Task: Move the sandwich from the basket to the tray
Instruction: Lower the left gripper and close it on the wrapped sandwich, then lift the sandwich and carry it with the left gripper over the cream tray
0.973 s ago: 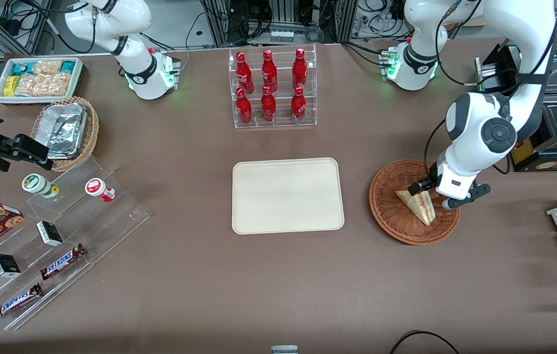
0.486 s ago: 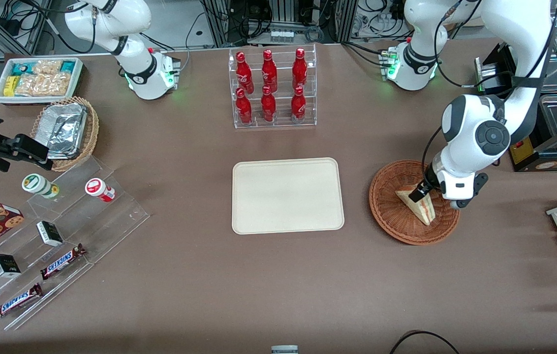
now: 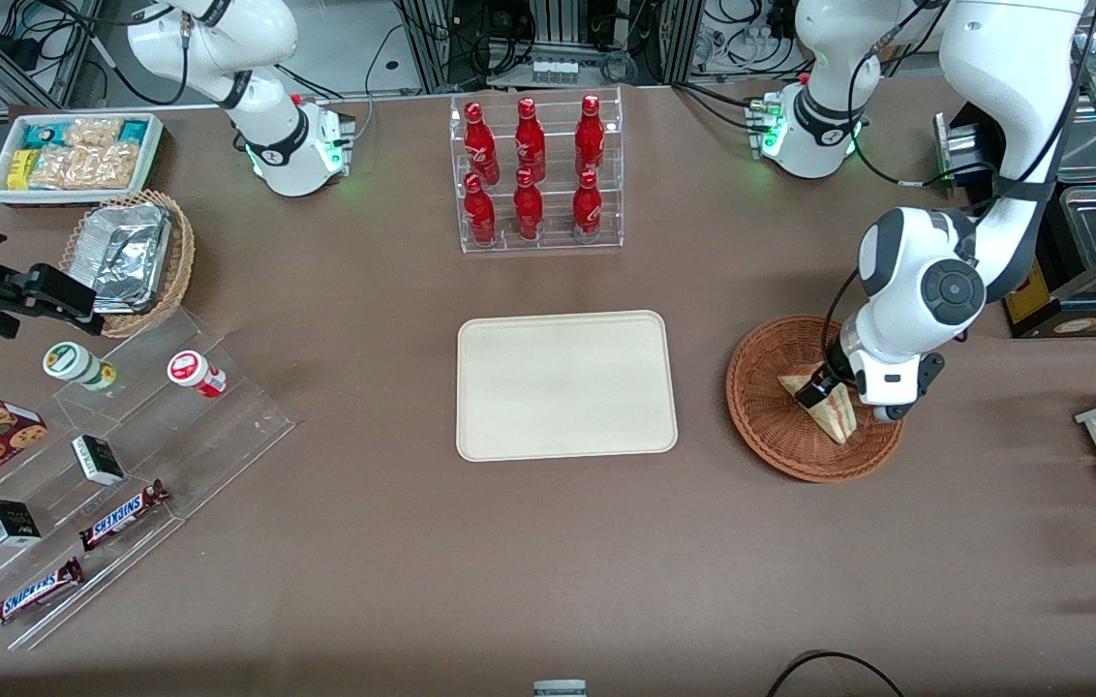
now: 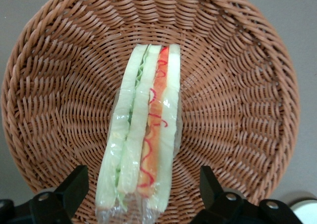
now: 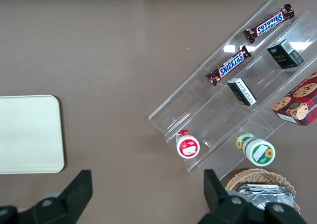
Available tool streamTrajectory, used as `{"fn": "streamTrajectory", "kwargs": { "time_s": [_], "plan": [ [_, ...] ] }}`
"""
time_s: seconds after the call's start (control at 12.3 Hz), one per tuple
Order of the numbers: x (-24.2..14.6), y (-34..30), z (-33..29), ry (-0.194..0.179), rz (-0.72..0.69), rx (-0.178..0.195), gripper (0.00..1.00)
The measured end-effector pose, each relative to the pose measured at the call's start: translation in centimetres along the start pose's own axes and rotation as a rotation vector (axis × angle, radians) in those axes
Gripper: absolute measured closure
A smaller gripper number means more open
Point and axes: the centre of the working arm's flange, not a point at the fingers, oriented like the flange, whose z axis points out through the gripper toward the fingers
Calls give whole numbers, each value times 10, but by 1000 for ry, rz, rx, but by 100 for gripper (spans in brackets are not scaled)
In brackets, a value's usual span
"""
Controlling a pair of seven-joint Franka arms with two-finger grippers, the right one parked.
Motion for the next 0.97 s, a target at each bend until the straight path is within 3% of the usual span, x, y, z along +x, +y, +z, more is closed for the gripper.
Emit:
{"fn": "streamTrajectory", "kwargs": {
  "time_s": [0.16, 0.32, 0.57, 0.65, 0.97],
  "plan": [
    [1, -1, 4, 0, 6, 9, 19],
    [1, -1, 5, 19, 32, 24, 46],
    [2, 1, 0, 32, 43, 25, 76],
    [3, 3, -6, 33, 45, 30, 81],
    [-9, 35, -69, -9, 89, 109, 81]
  ]
}}
